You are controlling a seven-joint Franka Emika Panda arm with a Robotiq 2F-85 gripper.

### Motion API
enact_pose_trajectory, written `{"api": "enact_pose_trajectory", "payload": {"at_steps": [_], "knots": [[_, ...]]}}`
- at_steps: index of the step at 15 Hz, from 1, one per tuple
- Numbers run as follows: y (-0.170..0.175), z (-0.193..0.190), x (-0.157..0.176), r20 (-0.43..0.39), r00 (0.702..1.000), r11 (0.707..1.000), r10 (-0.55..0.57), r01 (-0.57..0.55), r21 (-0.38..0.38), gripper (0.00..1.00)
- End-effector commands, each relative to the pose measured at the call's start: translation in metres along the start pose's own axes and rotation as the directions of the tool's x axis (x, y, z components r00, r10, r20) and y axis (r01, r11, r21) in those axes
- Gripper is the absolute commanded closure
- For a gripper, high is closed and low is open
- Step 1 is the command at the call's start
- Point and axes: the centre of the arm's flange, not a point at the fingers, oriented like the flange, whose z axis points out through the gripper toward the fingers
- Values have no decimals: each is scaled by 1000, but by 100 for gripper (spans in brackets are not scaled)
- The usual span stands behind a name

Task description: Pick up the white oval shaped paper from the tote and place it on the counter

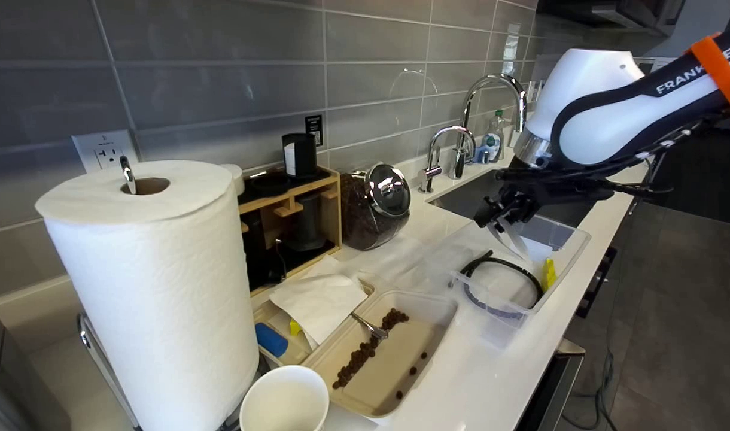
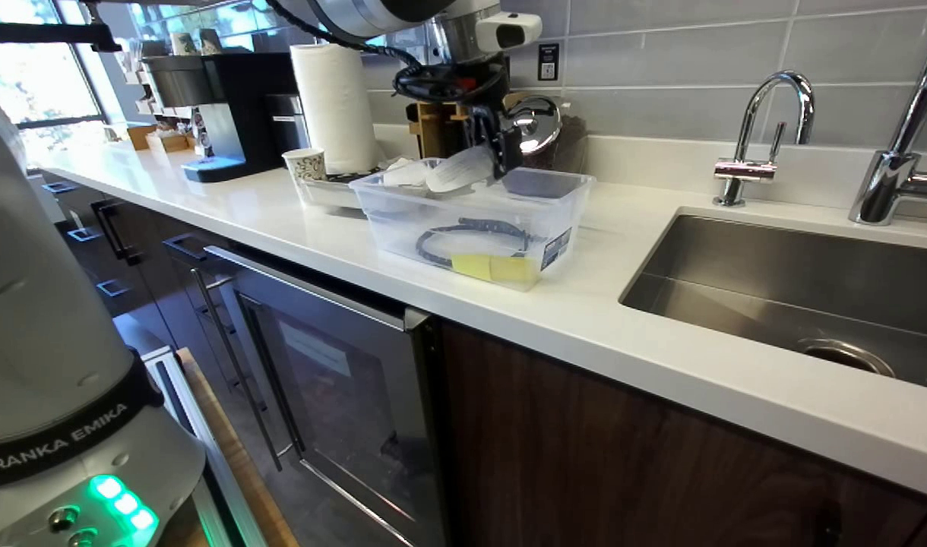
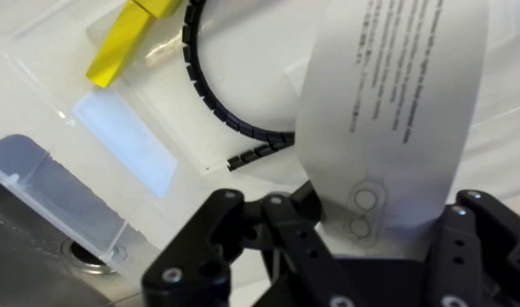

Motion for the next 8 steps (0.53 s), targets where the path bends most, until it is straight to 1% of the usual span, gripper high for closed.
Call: {"api": "enact_pose_trajectory", "payload": {"at_steps": [1, 2, 5, 6, 7, 8], "knots": [[5, -30, -7, -85, 996, 1000, 8, -7, 18, 100], [5, -37, -3, -103, 995, 1000, 9, -7, 20, 100], [4, -52, 21, -123, 992, 999, -16, 21, 41, 100], [2, -53, 34, -115, 993, 998, -24, 30, 57, 100], [2, -51, 18, -122, 992, 999, -11, 16, 36, 100], [2, -55, 22, -131, 991, 999, -16, 22, 43, 100]]}}
